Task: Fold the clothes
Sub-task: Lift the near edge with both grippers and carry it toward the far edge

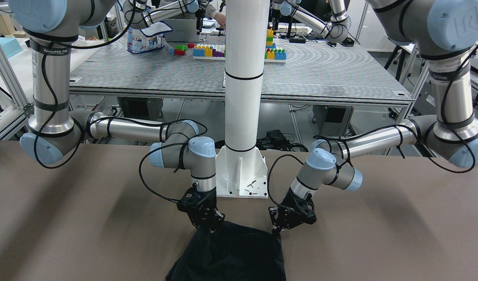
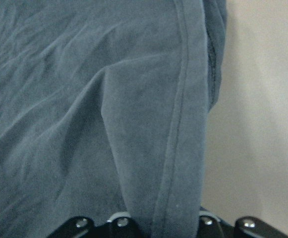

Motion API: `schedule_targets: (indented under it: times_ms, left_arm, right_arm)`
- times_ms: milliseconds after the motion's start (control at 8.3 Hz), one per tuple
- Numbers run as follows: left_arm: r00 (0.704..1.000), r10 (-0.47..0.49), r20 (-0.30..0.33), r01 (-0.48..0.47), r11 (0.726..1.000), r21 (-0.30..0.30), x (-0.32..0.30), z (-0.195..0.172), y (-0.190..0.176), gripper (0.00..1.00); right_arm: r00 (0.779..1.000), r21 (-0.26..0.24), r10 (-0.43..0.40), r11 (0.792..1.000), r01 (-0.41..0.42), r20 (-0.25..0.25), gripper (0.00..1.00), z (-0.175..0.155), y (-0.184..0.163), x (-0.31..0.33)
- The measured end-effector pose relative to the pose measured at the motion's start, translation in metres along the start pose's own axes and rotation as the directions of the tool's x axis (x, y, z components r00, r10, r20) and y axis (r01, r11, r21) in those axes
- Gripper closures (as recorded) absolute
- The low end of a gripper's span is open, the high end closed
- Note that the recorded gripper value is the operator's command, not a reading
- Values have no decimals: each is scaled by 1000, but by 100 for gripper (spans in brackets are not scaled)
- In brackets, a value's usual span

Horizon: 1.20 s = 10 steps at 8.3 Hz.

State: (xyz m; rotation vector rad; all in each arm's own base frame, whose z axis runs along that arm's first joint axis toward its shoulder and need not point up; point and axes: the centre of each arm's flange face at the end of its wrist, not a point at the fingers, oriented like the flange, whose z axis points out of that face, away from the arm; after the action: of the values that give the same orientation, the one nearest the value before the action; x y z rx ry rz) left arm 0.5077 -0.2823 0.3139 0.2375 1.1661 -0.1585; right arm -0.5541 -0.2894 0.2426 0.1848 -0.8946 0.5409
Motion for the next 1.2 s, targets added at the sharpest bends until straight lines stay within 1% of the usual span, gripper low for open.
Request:
schedule_targets:
  times_ms: [120, 241, 361, 482, 602, 723, 843, 964, 1084, 1205]
  left_arm:
    - [1000, -1, -24, 1, 1000, 2, 8, -10, -1, 100]
    - [998, -3, -58, 3, 1000, 0, 15, -30, 1, 100]
    - [996, -1, -91, 0, 1000, -12, 18, -55, 6, 100]
    - [993, -1, -122, -2, 1000, -28, 20, -80, 10, 100]
    - [990, -2, -142, -4, 999, -47, 23, -97, 10, 100]
    - [991, -6, -137, -2, 999, -54, 30, -106, 0, 100]
    - [993, -13, -117, 7, 999, -52, 44, -113, -21, 100]
    - [996, -28, -79, 25, 999, -44, 62, -120, -51, 100]
    - [999, -33, -34, 32, 999, -24, 78, -128, -82, 100]
    - [1000, -19, 14, 19, 1000, 2, 89, -133, -109, 100]
  right_arm:
    - [1000, -3, -1, 1000, 1, 6, 100, -4, 0, 2]
    - [1000, -14, -2, 1000, 2, 20, 100, -16, 2, 7]
    - [999, -33, -8, 999, 9, 36, 100, -35, 8, 15]
    - [999, -50, -14, 999, 16, 46, 100, -63, 10, 20]
    - [999, -58, -18, 998, 21, 48, 100, -86, 9, 22]
    - [999, -59, -22, 998, 25, 47, 100, -98, 4, 23]
    - [999, -50, -23, 998, 26, 46, 100, -103, -7, 23]
    - [999, -43, -22, 999, 24, 44, 100, -106, -26, 21]
    - [999, -27, -14, 1000, 15, 44, 100, -107, -51, 17]
    - [999, -2, -12, 1000, 12, 40, 100, -105, -74, 13]
